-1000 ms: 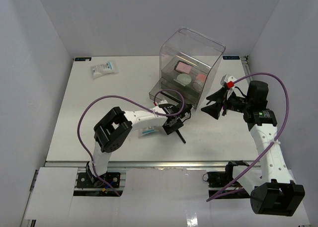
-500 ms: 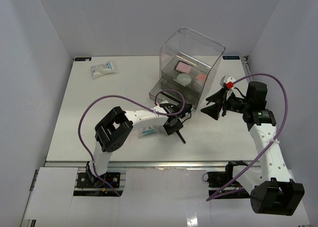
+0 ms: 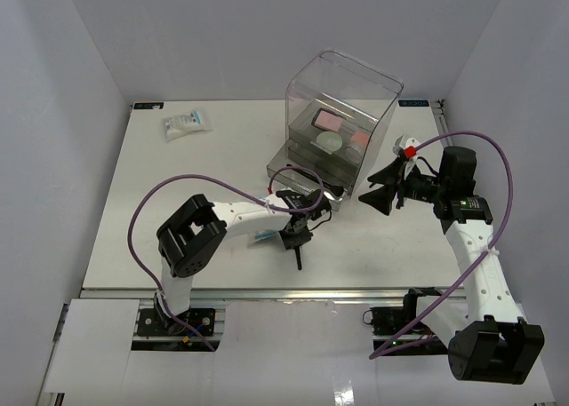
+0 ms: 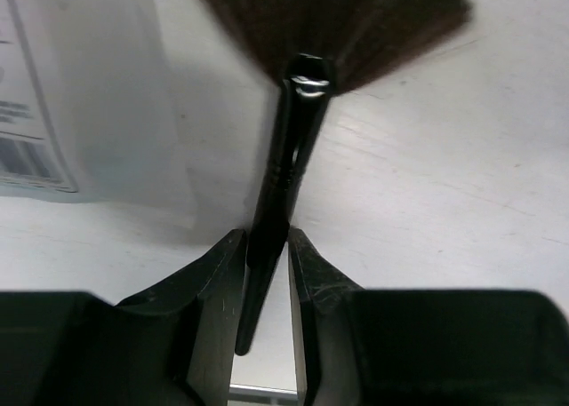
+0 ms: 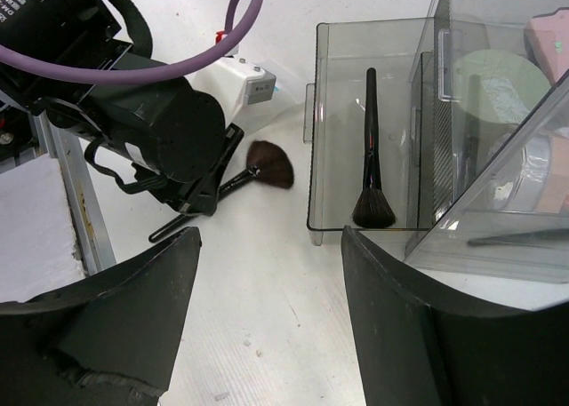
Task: Organize the makeup
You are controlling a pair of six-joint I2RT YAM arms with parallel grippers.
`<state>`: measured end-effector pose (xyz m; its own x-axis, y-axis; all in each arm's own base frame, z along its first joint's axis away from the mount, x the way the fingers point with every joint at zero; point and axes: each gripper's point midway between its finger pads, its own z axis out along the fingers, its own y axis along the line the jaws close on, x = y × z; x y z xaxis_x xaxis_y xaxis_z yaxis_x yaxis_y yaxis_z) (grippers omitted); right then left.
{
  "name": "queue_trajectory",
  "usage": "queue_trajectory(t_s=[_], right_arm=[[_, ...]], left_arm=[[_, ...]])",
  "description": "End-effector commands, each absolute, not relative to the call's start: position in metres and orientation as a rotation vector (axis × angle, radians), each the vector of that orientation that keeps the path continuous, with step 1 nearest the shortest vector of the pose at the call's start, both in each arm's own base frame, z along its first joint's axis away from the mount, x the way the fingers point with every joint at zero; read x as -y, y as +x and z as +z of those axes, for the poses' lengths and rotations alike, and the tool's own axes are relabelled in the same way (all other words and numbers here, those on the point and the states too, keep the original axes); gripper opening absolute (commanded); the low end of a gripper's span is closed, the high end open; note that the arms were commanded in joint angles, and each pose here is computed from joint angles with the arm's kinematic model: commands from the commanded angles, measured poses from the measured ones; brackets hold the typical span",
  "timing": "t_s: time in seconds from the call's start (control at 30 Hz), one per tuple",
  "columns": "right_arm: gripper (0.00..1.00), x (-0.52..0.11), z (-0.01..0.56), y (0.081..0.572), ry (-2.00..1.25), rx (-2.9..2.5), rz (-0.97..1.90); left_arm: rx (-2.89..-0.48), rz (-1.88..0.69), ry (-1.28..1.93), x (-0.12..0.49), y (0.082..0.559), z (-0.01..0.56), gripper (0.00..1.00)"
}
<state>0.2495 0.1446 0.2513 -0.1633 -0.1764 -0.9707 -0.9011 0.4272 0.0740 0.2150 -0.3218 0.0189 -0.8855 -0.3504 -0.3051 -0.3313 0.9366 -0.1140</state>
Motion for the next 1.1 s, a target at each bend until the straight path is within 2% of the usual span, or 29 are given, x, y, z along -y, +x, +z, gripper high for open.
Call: queue_trajectory(t_s=[0.0, 0.3, 0.57, 0.87, 1.07], right_arm=[[0.71, -0.144, 0.255, 0.254, -0.957, -1.607, 0.849], [0.71, -0.143, 0.252, 0.257, -0.951, -1.617, 0.844], [0.71, -0.142, 0.249, 0.259, -0.944, -1.627, 0.836], [0.71, -0.14, 0.247, 0.262, -0.94, -1.636, 0.82], [0.71, -0.138, 0.246, 0.264, -0.936, -1.64, 0.805]], left_arm=[[-2.779, 0.129, -0.335, 0.279, 0.2, -0.001, 0.35], [-2.748, -0.23, -0.05, 0.316, 0.204, 0.023, 0.23], [-2.587, -0.595, 0.118, 0.352, 0.205, 0.075, 0.12], [-2.326, -0.87, -0.106, 0.357, 0.223, 0.153, 0.11], [-2.097, -0.969, -0.436, 0.339, 0.273, 0.199, 0.1]])
